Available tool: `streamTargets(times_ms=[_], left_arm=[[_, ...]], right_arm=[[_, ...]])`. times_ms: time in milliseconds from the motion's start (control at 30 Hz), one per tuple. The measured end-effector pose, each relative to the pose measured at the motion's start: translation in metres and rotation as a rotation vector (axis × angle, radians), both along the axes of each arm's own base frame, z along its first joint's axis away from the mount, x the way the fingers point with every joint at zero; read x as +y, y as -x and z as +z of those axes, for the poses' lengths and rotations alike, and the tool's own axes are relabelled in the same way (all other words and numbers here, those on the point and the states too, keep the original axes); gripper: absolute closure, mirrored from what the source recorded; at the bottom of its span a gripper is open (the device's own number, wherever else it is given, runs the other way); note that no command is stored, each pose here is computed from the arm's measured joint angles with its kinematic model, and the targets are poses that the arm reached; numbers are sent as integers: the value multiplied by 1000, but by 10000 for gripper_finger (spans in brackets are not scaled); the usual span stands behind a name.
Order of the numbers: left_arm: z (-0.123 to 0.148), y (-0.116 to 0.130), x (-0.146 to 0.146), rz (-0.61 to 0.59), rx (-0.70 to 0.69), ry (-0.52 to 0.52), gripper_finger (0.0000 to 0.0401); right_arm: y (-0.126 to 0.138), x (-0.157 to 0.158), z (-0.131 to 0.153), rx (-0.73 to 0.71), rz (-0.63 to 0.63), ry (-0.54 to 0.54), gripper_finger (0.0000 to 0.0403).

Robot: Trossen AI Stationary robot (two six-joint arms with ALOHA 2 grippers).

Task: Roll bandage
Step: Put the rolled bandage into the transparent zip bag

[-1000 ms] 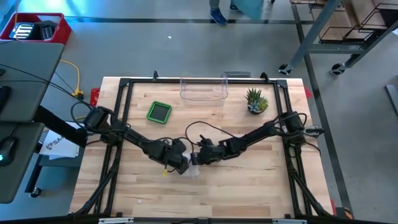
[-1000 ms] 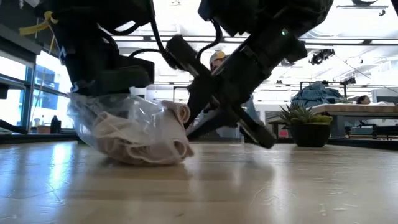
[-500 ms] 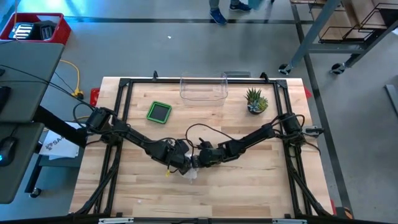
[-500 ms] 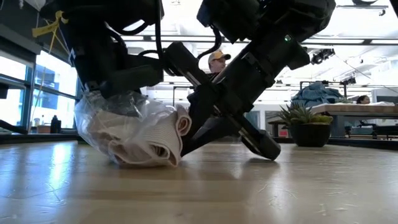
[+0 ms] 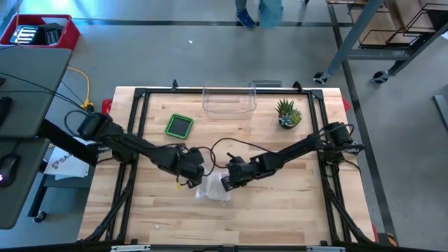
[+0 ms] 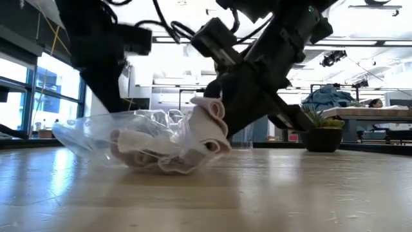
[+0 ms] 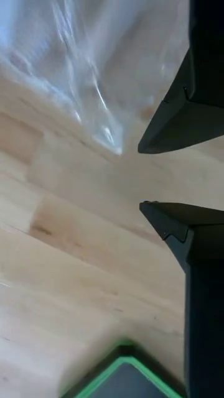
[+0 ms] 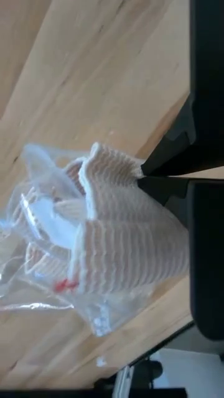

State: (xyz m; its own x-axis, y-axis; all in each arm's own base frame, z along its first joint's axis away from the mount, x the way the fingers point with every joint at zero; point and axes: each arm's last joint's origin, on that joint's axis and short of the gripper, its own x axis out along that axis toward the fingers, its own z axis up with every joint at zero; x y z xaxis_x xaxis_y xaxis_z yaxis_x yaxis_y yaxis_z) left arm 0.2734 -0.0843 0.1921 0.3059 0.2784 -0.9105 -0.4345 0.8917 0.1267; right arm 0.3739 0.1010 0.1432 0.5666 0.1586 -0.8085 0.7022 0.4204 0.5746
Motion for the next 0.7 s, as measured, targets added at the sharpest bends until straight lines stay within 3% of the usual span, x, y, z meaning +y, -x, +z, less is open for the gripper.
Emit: streamTargets(times_ms=[200, 367, 533, 700], left_arm=[[35, -6, -6, -51, -288, 74, 268], [58, -23, -13, -228, -529, 32, 268], [50, -36, -16, -360, -539, -54, 268], [41, -41, -18, -366, -521, -6, 268]], right_arm=[[7, -2, 16, 6, 18, -5, 403], [17, -7, 35, 26, 26, -5, 403], [25, -12, 57, -16, 23, 4, 403], [27, -17, 57, 13, 19, 17, 403]])
